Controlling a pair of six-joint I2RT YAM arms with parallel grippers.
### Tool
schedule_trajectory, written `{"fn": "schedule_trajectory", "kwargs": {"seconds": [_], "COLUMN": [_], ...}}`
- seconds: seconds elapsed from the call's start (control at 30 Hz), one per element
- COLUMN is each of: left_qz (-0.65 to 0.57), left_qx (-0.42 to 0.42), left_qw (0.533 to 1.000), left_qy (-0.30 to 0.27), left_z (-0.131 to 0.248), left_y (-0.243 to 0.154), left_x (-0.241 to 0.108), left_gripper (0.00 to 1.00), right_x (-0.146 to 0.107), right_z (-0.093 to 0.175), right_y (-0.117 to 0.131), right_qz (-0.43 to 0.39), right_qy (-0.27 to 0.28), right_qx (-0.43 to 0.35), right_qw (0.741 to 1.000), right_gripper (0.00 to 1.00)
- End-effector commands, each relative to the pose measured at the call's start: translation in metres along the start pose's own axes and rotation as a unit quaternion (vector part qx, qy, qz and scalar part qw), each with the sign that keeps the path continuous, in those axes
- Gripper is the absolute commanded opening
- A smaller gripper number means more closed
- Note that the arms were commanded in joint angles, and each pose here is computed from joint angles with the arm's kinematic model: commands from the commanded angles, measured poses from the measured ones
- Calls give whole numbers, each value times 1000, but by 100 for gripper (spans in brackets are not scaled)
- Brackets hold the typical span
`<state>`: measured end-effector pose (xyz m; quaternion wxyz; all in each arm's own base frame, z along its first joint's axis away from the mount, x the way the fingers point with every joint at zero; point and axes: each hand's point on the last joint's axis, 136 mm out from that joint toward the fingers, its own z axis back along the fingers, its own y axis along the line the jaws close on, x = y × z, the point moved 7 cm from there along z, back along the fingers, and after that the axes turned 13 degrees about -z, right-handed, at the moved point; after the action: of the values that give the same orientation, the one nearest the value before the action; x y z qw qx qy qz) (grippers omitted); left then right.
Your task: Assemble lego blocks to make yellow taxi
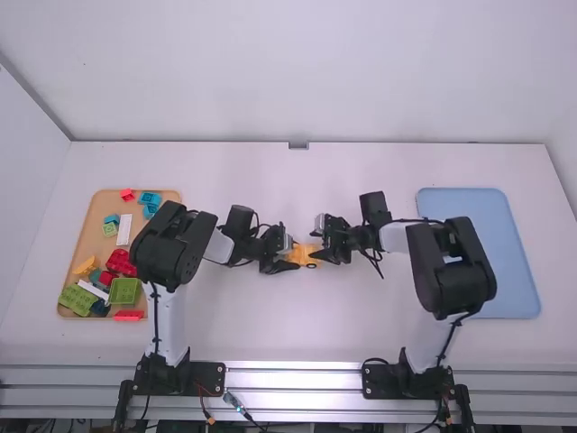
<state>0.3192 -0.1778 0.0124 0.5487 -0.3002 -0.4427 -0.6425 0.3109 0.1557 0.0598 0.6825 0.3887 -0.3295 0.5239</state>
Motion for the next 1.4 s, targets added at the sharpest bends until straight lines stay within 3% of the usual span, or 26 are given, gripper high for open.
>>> {"fn": "schedule_trajectory", "kwargs": {"seconds": [0.0, 0.1, 0.13, 0.77, 1.1, 1.37], "left_qz": [43, 43, 43, 42, 42, 41], "left_qx": [-3, -3, -3, -2, -2, -2], "left_qw": [998, 998, 998, 998, 998, 998], "left_qy": [40, 40, 40, 40, 40, 40], "left_z": [-2, -3, -3, -3, -3, -3], "left_y": [-12, -12, -12, -11, -11, -11], "left_x": [-16, -16, -16, -16, -16, -16], "left_gripper": [37, 37, 37, 36, 35, 34], "right_x": [19, 17, 17, -8, -29, -51], "right_z": [7, 11, 11, -12, -13, -8], "right_y": [-2, -4, -3, 4, 12, 11], "right_qz": [14, 8, 5, -14, -11, -31], "right_qy": [-45, -46, -44, 109, 215, 268], "right_qx": [19, 17, 17, -30, -48, -57], "right_qw": [999, 999, 999, 994, 975, 961], "right_gripper": [58, 4, 0, 0, 0, 0]}}
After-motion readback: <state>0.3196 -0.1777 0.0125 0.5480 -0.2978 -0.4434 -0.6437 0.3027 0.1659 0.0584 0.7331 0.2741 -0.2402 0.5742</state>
